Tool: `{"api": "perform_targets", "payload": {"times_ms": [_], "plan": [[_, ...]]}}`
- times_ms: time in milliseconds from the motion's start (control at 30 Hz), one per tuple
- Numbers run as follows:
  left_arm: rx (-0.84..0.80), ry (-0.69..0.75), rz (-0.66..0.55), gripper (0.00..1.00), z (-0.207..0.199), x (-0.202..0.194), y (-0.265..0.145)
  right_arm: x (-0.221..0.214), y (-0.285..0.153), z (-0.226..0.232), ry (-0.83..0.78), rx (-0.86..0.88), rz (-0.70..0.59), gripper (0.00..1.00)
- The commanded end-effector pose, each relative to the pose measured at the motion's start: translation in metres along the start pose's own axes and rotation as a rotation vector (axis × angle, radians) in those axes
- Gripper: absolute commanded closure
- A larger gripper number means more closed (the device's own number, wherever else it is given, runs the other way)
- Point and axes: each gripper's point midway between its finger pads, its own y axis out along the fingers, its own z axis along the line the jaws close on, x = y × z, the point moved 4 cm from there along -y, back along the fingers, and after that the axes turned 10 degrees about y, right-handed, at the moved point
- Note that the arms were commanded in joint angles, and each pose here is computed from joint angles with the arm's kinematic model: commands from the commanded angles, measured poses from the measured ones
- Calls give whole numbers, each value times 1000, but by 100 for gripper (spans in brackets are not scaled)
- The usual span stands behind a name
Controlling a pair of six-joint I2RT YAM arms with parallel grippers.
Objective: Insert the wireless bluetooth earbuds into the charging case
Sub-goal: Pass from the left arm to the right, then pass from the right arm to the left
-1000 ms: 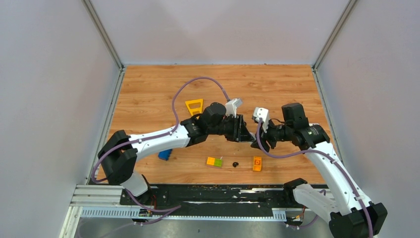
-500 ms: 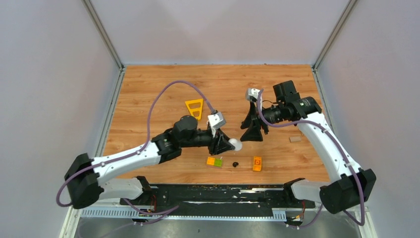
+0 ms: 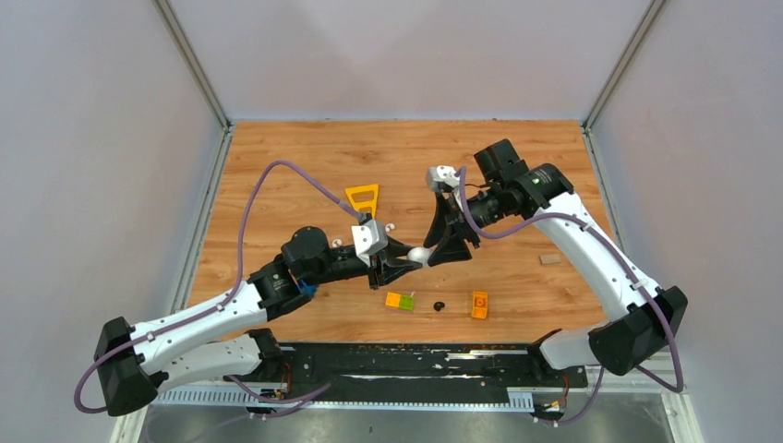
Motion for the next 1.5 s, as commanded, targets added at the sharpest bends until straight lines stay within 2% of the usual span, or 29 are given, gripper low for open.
{"api": "perform_targets", "payload": {"times_ms": [0, 233, 367, 467, 500, 567, 600, 700, 800, 900, 1000, 1167, 1367, 1467], "plan": [[-2, 2, -91, 100, 0, 11, 5, -2, 8, 13, -70, 43, 13, 53], [-29, -32, -118, 100, -3, 12, 11, -24, 9, 16, -92, -16, 45, 56], [-38, -24, -105, 100, -3, 11, 14, -29, 11, 14, -83, -12, 46, 63], [-35, -24, -85, 99, -2, 9, 15, -30, 12, 13, -79, -8, 46, 74], [-22, -26, -68, 87, 0, 6, 16, -29, 11, 12, -80, -13, 46, 79], [19, -23, 2, 54, 7, -5, 17, -28, 10, 8, -78, -48, 57, 85], [38, -20, 55, 45, 10, -14, 16, -29, 8, 3, -86, -95, 76, 87], [24, 18, 230, 35, 11, -43, 12, -33, 3, -8, -153, -225, 158, 90], [-40, 51, 285, 34, 6, -57, 14, -42, 2, -13, -217, -291, 253, 91], [-75, 54, 242, 35, 1, -63, 18, -46, 5, -16, -252, -308, 324, 91], [-61, 50, 180, 40, 0, -65, 22, -41, 7, -17, -262, -313, 331, 91], [-68, 61, 158, 53, 0, -65, 25, -36, 9, -16, -258, -314, 352, 91], [-66, 64, 70, 50, -5, -57, 20, -42, 12, -18, -228, -304, 383, 91], [-37, 65, 39, 54, -3, -55, 16, -46, 14, -18, -213, -284, 388, 91]]}}
